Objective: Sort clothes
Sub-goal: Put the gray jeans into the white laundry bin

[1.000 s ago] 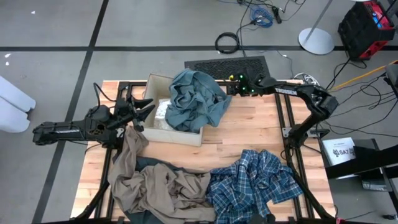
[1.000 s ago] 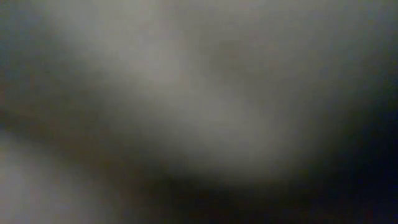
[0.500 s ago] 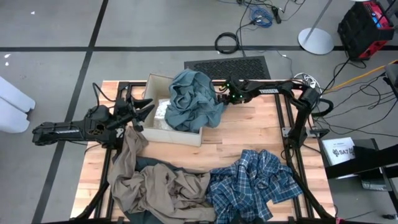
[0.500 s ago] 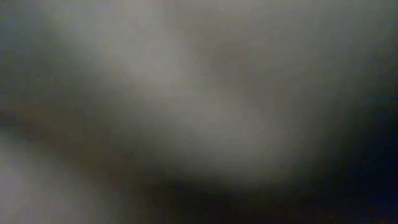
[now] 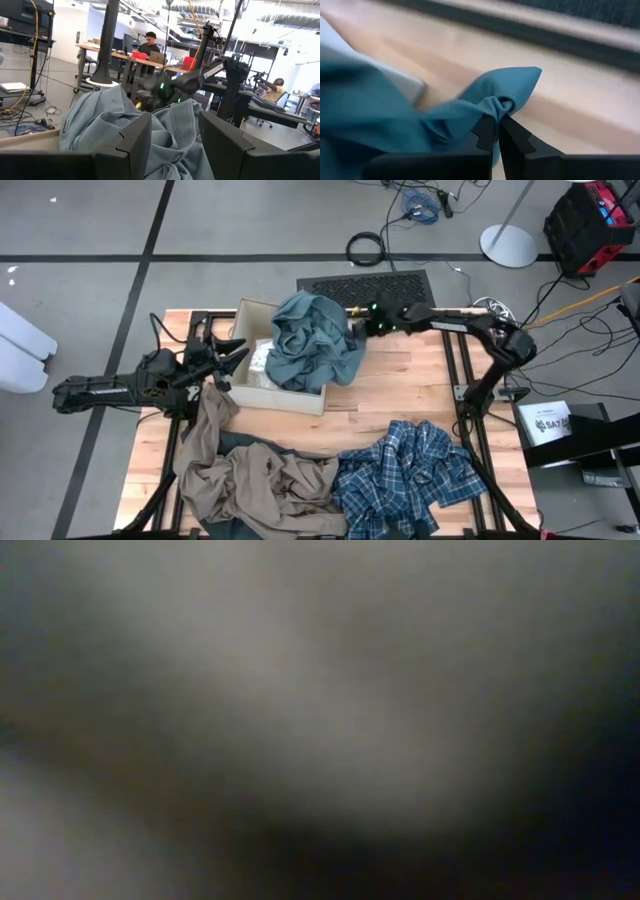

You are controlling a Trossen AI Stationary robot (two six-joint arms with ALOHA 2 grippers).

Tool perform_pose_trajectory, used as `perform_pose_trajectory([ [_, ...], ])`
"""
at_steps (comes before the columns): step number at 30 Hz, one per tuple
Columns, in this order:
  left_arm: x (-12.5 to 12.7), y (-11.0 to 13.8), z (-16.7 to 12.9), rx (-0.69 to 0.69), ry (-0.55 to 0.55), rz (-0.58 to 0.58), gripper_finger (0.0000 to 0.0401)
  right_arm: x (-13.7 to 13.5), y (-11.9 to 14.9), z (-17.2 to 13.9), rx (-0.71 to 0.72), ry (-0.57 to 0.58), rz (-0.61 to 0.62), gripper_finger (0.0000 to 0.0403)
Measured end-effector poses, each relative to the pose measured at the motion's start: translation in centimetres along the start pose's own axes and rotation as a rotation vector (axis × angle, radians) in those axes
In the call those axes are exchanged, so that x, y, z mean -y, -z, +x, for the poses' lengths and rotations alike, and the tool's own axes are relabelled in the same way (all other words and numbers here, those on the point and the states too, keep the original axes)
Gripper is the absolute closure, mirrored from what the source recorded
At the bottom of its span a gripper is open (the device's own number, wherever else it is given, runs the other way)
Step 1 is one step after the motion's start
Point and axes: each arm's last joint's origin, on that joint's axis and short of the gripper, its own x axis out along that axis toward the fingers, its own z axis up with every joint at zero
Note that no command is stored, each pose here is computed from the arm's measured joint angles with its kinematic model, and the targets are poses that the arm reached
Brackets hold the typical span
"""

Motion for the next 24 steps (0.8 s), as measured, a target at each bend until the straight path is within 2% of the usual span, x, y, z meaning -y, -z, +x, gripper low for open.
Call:
perform_pose_trajectory([
  [4, 0.0, 0.0, 0.0, 0.000, 0.000, 0.001, 0.0228, -1.7, -2.0, -5.1, 0.152, -0.101, -0.021, 0.0400],
  [8, 0.0, 0.0, 0.0, 0.000, 0.000, 0.003, 0.0228, -3.8, -3.0, -10.5, 0.308, -0.219, -0.099, 0.0401],
  [13, 0.0, 0.0, 0.0, 0.000, -0.001, 0.023, 0.0228, -8.1, -3.2, -16.3, 0.515, -0.475, -0.159, 0.0402],
  [19, 0.0, -0.1, 0.0, 0.006, 0.000, 0.020, 0.0228, -13.9, -2.5, -20.1, 0.682, -0.767, -0.301, 0.0402],
  [24, 0.0, -0.1, 0.0, 0.009, 0.000, 0.017, 0.0228, -18.8, -1.3, -20.1, 0.750, -0.928, -0.417, 0.0403],
])
